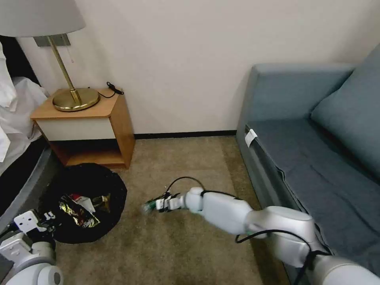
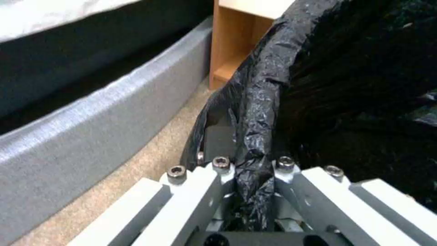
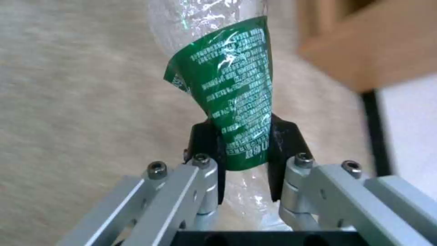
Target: Pick up the trash bin, then pick up the garbage on the floor and place it into the trash bin.
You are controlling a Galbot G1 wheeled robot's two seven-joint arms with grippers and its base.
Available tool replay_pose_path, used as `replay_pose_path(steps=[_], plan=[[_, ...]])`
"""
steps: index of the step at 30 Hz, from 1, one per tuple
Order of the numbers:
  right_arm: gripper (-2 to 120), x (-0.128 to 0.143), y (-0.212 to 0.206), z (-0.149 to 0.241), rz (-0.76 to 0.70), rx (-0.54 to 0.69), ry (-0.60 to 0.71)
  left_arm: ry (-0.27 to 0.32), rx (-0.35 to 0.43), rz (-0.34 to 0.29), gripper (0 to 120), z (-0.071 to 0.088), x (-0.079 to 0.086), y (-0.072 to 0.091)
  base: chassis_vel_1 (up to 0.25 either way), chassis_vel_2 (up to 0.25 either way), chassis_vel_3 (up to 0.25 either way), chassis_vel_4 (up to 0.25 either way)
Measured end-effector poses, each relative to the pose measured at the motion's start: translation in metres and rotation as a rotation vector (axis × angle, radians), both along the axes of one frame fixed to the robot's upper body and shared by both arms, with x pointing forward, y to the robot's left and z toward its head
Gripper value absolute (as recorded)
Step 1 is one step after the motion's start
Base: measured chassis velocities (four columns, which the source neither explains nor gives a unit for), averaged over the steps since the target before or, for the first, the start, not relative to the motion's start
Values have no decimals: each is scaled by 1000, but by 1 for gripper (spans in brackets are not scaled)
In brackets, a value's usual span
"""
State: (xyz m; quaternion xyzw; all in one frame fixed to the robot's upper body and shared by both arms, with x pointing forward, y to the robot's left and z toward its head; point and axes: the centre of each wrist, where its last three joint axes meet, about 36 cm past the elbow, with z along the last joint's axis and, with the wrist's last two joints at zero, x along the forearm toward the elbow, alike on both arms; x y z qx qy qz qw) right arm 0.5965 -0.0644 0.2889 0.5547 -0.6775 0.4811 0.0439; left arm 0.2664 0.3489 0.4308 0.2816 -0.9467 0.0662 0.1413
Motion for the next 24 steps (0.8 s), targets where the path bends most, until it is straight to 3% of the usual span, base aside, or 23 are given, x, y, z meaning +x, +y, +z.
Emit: replay_pose_path(steps=[4,10,13,14,17,19,20,24], plan=[[16,23,-22,41,-40,114,-59,23,-14,-9,2,-9,2,-2,0,0,0,0],[16,25,-11,102,-49,299,-99,38,-21,-19,2,-14,4,-5,0,0,0,0],[16,-1,16,144,-43,448,-71,41,-24,-26,2,-15,5,-7,0,0,0,0],[16,-1,16,144,-43,448,-71,41,-24,-26,2,-15,5,-7,0,0,0,0],[16,-38,48,172,-57,588,44,41,-25,-33,2,-16,6,-9,0,0,0,0],[16,-65,69,179,-69,656,135,40,-34,-42,2,-16,8,-12,0,0,0,0],[16,-65,69,179,-69,656,135,40,-34,-42,2,-16,8,-12,0,0,0,0],[16,-124,101,180,-107,723,311,38,-44,-43,2,-17,9,-15,0,0,0,0]])
